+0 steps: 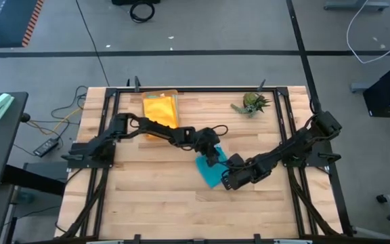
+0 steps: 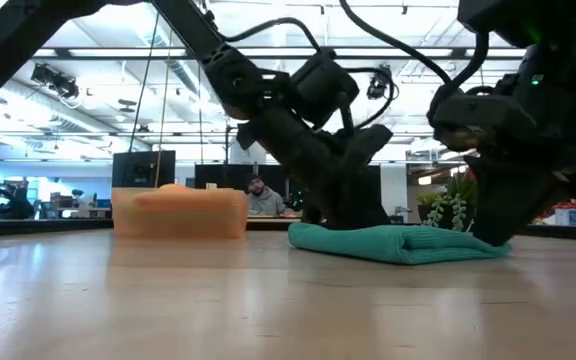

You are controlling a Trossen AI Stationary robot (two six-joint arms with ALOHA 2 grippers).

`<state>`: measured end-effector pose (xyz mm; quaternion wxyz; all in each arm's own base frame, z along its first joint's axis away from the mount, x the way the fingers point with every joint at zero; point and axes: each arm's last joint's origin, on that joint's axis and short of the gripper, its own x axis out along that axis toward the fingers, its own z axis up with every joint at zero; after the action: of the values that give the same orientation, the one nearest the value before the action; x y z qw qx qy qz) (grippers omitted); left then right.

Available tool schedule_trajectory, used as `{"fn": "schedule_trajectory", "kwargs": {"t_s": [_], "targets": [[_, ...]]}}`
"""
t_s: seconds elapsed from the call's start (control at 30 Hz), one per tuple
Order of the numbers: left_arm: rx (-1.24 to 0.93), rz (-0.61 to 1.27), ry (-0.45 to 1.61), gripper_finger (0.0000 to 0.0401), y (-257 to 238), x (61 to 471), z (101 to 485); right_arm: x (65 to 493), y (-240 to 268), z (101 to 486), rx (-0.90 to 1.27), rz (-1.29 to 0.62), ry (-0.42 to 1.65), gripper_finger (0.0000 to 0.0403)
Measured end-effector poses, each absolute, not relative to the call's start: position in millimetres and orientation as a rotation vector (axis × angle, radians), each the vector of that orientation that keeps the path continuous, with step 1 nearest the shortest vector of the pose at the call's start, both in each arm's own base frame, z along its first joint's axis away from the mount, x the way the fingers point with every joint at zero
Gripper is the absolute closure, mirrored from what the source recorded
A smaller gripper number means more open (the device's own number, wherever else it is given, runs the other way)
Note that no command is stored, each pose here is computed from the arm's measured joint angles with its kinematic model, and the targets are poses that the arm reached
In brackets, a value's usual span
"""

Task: Fold microfiber towels
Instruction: Fold the blue microfiber cloth, then put the blue microfiber cloth into the orange bin

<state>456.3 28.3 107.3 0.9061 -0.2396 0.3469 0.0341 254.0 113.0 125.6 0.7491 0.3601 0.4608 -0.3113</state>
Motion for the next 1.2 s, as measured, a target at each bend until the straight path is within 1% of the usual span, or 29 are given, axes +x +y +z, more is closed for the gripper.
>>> {"fn": "schedule_trajectory", "kwargs": {"t_s": [0.07,0.17,0.27,0.37,0.47,0.53,0.73,0.87,0.97,1.03,1.1,1.2], "targets": [[-0.498,0.081,0.708,0.0395,33,454,117,254,111,126,0.759,-0.672,1.016,0.0397],[-0.477,0.072,0.649,0.0382,36,452,145,256,104,127,0.688,-0.639,1.038,0.0398],[-0.421,0.054,0.681,0.0372,32,444,165,258,94,128,0.622,-0.620,1.058,0.0398],[-0.374,0.027,0.756,0.0378,20,428,175,262,83,128,0.557,-0.575,1.093,0.0398],[-0.374,0.035,0.802,0.0393,4,404,175,266,69,130,0.469,-0.504,1.130,0.0398],[-0.408,0.083,0.775,0.0395,-10,384,173,268,60,131,0.396,-0.452,1.148,0.0398],[-0.589,0.192,0.638,0.0372,-41,318,168,281,30,133,0.191,-0.313,1.118,0.0398],[-0.667,0.242,0.634,0.0366,-46,297,160,292,8,139,0.104,-0.280,1.048,0.0398],[-0.714,0.271,0.658,0.0365,-45,290,153,304,-5,153,0.088,-0.289,0.999,0.0398],[-0.776,0.299,0.659,0.0363,-45,289,150,312,-11,164,0.118,-0.313,0.975,0.0396],[-0.816,0.326,0.658,0.0356,-42,287,148,318,-12,179,0.204,-0.363,0.968,0.0392],[-0.847,0.338,0.642,0.0332,-38,289,148,322,-6,197,0.364,-0.430,0.998,0.0384]]}}
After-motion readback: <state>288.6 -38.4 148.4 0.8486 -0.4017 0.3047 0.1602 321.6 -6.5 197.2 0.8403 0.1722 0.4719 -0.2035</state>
